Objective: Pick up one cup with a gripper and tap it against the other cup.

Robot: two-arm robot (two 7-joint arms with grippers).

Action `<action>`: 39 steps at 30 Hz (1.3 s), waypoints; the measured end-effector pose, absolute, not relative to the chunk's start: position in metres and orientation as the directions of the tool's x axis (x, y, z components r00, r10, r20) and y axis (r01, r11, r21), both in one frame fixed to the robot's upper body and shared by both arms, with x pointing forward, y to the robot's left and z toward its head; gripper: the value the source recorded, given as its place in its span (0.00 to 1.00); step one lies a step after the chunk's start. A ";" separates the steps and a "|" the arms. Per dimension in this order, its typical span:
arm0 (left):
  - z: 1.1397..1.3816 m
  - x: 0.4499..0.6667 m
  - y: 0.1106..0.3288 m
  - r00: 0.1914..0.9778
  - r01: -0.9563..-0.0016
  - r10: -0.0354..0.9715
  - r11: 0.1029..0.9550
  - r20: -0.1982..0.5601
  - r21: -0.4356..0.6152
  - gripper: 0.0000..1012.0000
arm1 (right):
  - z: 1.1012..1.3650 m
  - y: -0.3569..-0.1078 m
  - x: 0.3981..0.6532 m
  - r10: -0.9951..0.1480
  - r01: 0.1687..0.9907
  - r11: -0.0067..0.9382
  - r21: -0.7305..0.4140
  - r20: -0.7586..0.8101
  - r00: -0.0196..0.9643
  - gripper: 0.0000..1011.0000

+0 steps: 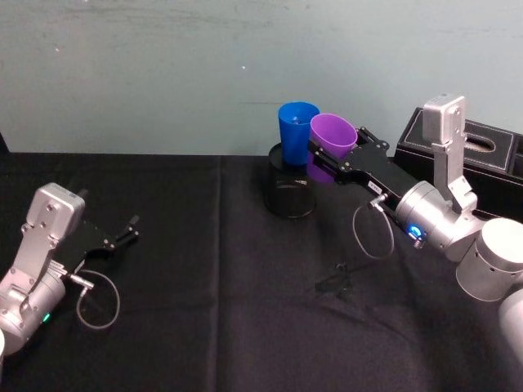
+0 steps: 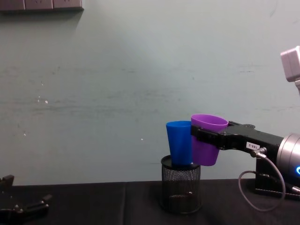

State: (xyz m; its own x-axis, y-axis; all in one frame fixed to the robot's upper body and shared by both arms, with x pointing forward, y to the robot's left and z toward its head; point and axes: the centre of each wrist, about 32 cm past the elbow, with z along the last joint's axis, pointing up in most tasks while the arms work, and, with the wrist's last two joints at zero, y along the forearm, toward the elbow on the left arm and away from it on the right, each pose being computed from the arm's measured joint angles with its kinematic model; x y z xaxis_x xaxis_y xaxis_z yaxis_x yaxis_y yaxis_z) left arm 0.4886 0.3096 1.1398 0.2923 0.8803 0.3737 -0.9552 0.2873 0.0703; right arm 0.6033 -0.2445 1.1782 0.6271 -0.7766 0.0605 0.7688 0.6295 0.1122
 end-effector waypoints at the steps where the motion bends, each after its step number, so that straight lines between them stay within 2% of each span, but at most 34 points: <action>1: 1.140 0.489 0.310 0.292 -0.955 0.880 0.287 0.374 0.070 1.00 | 1.178 -0.244 0.603 -0.777 0.769 0.630 0.112 0.060 0.627 0.73; 39: 1.140 0.489 0.310 0.292 -0.955 0.880 0.287 0.374 0.070 1.00 | 1.178 -0.244 0.603 -0.776 0.769 0.630 0.112 0.060 0.627 0.72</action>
